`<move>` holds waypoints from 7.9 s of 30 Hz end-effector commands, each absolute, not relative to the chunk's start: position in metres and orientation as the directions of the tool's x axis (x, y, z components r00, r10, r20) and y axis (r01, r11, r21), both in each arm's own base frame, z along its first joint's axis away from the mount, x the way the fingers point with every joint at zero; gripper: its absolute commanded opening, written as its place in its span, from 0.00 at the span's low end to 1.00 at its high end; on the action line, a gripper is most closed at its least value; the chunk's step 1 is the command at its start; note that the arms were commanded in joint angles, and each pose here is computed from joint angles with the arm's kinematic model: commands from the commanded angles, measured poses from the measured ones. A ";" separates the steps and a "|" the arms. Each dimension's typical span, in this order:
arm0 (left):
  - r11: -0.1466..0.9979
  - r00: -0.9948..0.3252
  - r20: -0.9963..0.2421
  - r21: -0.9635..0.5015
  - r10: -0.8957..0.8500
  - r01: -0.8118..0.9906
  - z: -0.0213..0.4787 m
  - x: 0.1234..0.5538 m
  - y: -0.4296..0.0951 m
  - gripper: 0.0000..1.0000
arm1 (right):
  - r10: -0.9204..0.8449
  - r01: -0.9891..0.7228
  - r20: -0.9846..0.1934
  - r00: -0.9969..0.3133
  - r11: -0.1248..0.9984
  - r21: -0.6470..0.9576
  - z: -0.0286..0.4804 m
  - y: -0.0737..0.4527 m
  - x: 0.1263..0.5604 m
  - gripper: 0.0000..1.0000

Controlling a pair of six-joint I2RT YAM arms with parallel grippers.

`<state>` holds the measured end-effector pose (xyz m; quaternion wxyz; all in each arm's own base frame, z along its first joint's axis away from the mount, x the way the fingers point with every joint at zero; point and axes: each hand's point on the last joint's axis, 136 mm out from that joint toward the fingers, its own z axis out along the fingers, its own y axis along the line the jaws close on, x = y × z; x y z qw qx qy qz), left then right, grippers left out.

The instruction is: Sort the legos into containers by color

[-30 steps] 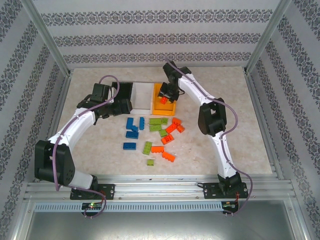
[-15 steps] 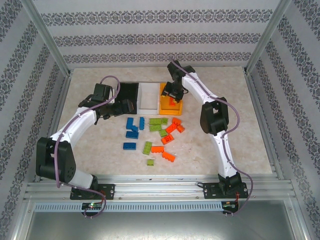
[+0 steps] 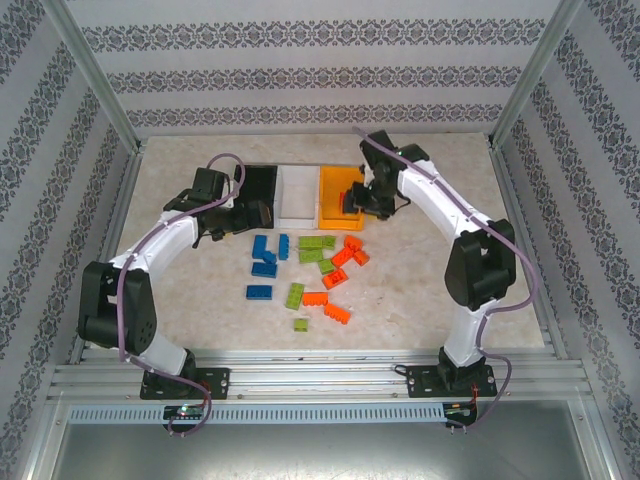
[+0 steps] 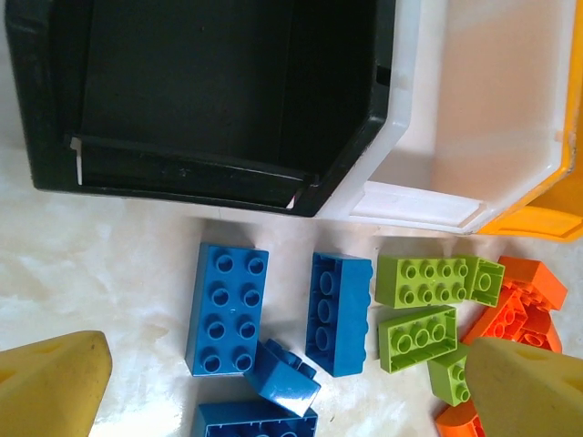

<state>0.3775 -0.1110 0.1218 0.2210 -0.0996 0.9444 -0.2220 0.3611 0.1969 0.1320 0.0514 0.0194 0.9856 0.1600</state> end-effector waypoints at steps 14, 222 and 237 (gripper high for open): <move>0.882 -0.887 -0.385 -0.469 -0.254 -0.049 0.136 0.388 -0.113 1.00 | -0.224 -0.219 0.081 -0.971 0.973 0.072 0.022 0.186 0.317 0.57; 0.865 -0.918 -0.297 -0.495 -0.263 -0.087 0.121 0.359 -0.146 1.00 | -0.354 -0.354 0.070 -0.933 0.935 0.013 0.017 0.249 0.269 0.79; 0.857 -0.918 -0.286 -0.507 -0.274 -0.098 0.116 0.364 -0.149 1.00 | -0.285 -0.292 0.103 -0.953 0.955 -0.055 0.008 0.220 0.263 0.69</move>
